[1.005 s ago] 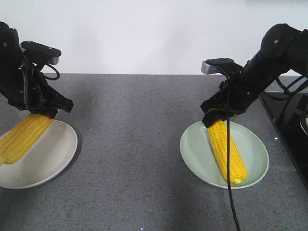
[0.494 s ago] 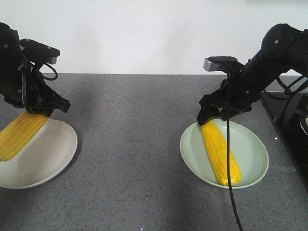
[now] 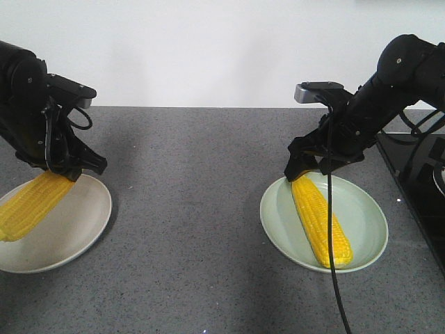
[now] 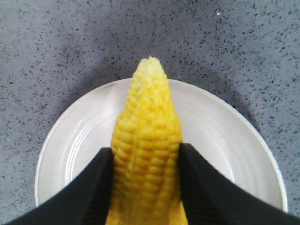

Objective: Distribute corn equally
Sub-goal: 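Lower the left cob onto the cream plate and the right cob onto the green plate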

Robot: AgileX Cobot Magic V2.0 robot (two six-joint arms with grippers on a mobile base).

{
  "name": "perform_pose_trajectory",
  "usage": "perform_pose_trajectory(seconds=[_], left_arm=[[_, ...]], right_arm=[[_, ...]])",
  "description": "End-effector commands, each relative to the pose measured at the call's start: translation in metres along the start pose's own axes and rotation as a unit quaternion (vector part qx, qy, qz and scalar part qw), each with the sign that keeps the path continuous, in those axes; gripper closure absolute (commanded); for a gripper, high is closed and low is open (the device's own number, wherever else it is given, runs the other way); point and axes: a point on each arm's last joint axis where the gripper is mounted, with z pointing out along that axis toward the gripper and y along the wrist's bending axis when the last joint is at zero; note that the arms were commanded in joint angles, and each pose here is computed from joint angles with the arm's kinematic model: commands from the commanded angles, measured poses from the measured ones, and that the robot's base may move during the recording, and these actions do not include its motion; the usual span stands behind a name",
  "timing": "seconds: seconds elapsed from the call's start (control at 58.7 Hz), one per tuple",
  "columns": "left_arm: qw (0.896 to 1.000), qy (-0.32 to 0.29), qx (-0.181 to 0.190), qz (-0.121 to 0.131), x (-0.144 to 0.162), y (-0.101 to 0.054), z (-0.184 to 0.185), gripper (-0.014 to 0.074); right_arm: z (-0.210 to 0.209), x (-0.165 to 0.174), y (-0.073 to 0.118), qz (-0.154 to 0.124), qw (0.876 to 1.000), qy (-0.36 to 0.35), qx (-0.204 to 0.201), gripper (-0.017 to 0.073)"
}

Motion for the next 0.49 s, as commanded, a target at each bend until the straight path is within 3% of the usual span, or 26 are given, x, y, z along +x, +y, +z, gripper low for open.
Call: perform_pose_trajectory(seconds=[0.0, 0.136, 0.273, 0.477], left_arm=[[0.999, -0.04, -0.01, -0.007, -0.0016, 0.0062, -0.0226, 0.0468], [0.999, -0.033, -0.015, -0.008, -0.0004, 0.0072, -0.0225, 0.0344], [0.999, -0.023, -0.029, -0.025, 0.0016, 0.0098, -0.0225, 0.0216], [0.999, -0.02, -0.032, -0.024, 0.0021, 0.0103, -0.0225, 0.0123]], right_arm=[[-0.0277, -0.0063, 0.0077, -0.008, 0.999, -0.052, 0.009, -0.0003], [-0.0277, -0.0068, 0.0075, -0.005, 0.998, -0.055, 0.01, -0.0003], [-0.0278, -0.0074, 0.0072, 0.008, 0.998, -0.058, 0.011, -0.0003], [-0.0279, -0.008, 0.007, 0.009, 0.998, -0.061, 0.012, -0.0003]])
